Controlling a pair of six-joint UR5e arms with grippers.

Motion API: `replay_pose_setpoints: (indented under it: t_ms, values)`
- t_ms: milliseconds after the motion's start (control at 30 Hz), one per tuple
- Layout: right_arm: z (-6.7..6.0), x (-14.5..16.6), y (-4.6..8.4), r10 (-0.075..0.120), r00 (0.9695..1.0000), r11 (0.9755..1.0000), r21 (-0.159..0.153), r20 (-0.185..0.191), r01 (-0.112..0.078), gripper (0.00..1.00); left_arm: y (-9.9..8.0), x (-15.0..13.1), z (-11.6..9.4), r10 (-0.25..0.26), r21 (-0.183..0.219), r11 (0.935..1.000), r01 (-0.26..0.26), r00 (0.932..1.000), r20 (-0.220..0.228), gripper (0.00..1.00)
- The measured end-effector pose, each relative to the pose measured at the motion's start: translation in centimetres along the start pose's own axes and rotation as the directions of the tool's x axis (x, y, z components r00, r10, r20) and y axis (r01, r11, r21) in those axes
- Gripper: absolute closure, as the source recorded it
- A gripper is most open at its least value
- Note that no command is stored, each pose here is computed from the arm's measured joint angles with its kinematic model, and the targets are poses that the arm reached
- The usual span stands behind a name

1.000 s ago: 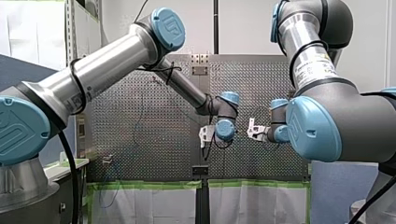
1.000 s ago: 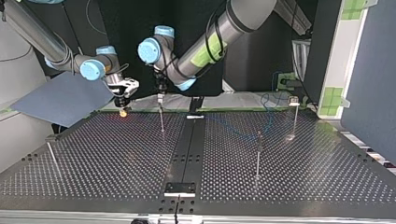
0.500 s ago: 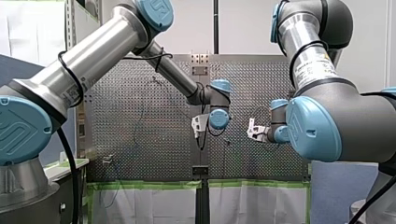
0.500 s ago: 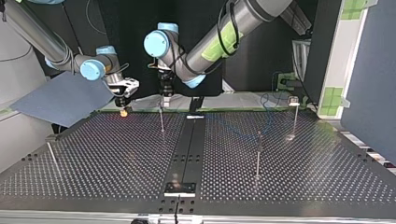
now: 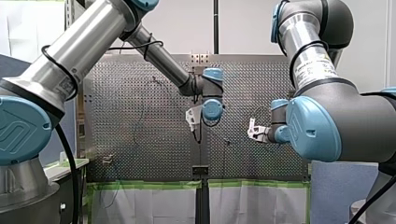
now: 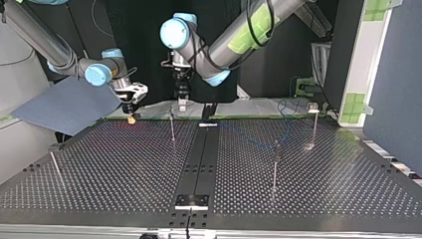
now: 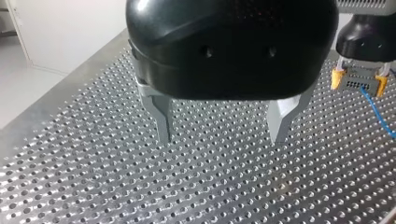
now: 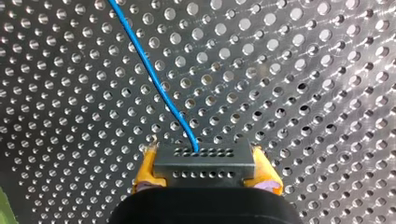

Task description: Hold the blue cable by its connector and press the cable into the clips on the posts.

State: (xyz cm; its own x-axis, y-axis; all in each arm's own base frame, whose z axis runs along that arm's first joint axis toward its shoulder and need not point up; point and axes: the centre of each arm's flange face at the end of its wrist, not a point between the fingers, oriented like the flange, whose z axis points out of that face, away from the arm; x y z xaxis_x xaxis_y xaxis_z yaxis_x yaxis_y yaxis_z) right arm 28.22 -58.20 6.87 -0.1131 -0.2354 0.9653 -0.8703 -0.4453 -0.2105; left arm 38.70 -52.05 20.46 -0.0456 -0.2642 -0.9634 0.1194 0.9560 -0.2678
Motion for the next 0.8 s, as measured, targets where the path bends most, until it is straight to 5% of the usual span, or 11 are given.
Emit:
replay_pose_setpoints:
  t_ms: [800]
  values:
    - [-0.1,-0.1,0.0,0.005,0.9999,1.0,-0.003,0.013,-0.005,1.0,3.2,-6.5,-4.7,-0.109,0.072,0.992,0.104,0.9905,0.083,0.0]
